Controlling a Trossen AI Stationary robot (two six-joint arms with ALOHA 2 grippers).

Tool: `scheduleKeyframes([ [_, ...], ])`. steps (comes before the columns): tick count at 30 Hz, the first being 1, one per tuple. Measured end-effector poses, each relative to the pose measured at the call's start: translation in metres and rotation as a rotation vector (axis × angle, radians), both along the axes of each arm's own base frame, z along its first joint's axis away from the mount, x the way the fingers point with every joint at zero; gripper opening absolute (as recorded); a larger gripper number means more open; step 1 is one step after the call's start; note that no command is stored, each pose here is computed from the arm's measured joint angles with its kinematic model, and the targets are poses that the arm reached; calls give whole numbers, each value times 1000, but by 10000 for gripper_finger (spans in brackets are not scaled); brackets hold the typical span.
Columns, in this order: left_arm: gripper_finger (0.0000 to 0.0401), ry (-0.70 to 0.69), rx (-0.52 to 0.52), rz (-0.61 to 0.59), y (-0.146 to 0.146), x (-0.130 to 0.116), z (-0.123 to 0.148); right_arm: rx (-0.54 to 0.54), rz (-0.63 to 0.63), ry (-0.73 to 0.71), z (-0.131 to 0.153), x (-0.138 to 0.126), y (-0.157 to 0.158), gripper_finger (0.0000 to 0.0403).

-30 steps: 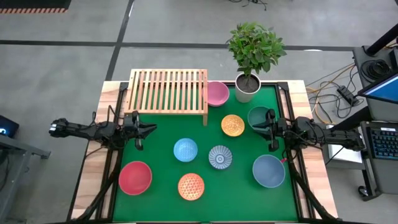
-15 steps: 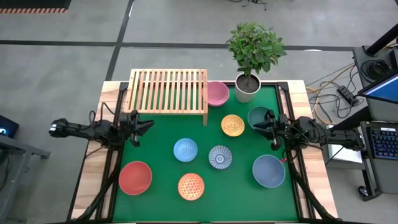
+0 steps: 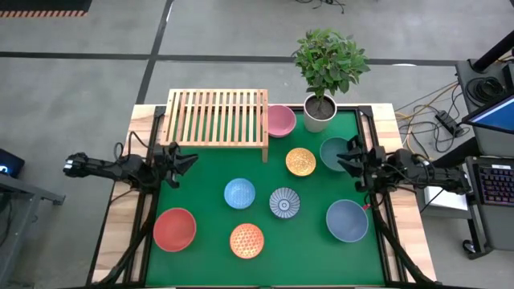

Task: Place and stack bowls onto a shelf
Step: Put the pink bowl on the shelf

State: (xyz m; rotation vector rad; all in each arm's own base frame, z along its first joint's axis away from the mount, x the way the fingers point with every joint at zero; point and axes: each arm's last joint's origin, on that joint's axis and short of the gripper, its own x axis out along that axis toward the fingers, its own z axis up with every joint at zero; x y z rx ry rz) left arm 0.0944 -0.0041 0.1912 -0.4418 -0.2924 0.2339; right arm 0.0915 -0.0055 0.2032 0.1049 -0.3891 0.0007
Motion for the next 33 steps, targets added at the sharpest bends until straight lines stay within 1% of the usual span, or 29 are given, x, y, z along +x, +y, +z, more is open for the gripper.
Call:
scheduleKeyframes([
  [4,38,-77,-1,5,0,-2,7,-10,-3,-30,3,-1,0,93],
  [8,38,-150,-14,5,1,-5,14,-10,-3,-28,5,-1,0,93],
  [11,38,-151,-14,5,1,-5,14,-34,-13,-36,12,0,0,93],
  [13,38,-149,-13,5,1,-5,14,-69,-29,-22,15,2,0,93],
  [14,38,-144,4,14,1,-5,14,-88,-37,-11,18,3,0,93],
  [16,38,-119,52,77,2,-5,14,-125,-62,0,24,5,-1,93],
  [18,38,-106,70,144,4,-6,14,-148,-118,18,31,8,-2,93],
  [21,38,-115,32,215,6,-7,15,-149,-220,62,40,15,-6,93],
  [24,38,-135,20,222,6,-8,17,-145,-244,120,49,27,-7,93],
  [26,38,-157,2,209,6,-9,18,-133,-224,197,51,40,-8,93],
  [28,38,-206,-46,184,6,-10,20,-117,-159,260,52,53,-7,93],
  [30,38,-252,-83,140,6,-11,23,-115,-53,288,55,63,-5,93],
  [33,38,-271,-86,56,4,-10,23,-112,134,339,57,82,3,93],
])
